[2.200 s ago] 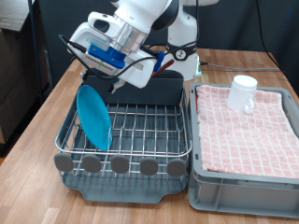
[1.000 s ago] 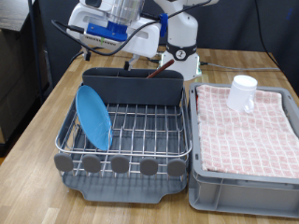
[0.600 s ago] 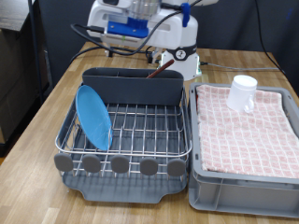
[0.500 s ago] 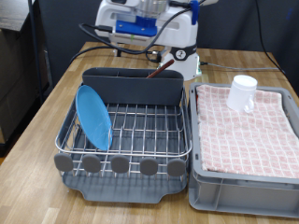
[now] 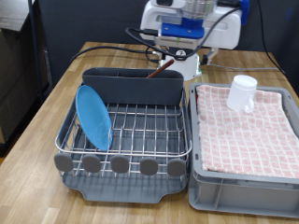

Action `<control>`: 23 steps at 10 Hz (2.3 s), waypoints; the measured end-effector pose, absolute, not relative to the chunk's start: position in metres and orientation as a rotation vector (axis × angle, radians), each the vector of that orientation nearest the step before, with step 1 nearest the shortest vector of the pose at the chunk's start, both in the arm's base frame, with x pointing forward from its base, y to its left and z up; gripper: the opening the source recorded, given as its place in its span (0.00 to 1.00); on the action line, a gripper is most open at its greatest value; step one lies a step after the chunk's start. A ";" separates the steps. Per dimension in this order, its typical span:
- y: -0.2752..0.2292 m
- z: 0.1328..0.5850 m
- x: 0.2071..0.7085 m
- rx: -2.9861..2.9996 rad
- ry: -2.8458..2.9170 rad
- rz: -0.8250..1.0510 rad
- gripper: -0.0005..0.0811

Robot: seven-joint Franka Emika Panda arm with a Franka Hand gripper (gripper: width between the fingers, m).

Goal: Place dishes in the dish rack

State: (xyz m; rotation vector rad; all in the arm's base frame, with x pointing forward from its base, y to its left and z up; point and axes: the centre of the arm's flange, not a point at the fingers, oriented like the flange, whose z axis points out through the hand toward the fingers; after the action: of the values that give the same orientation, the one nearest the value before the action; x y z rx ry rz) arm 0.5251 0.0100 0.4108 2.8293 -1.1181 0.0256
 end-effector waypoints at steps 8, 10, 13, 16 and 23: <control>0.090 0.428 0.511 2.782 -1.019 -0.113 0.99; 0.120 0.427 0.505 2.773 -1.024 -0.100 0.99; 0.155 0.426 0.497 2.777 -1.007 -0.077 0.99; 0.175 0.426 0.491 2.780 -1.008 -0.068 0.99; 0.207 0.353 0.487 2.771 -0.870 -0.227 0.99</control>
State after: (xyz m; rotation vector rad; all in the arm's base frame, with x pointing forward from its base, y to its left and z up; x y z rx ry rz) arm 0.4865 0.2068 0.3534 2.7707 -0.8700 -0.2265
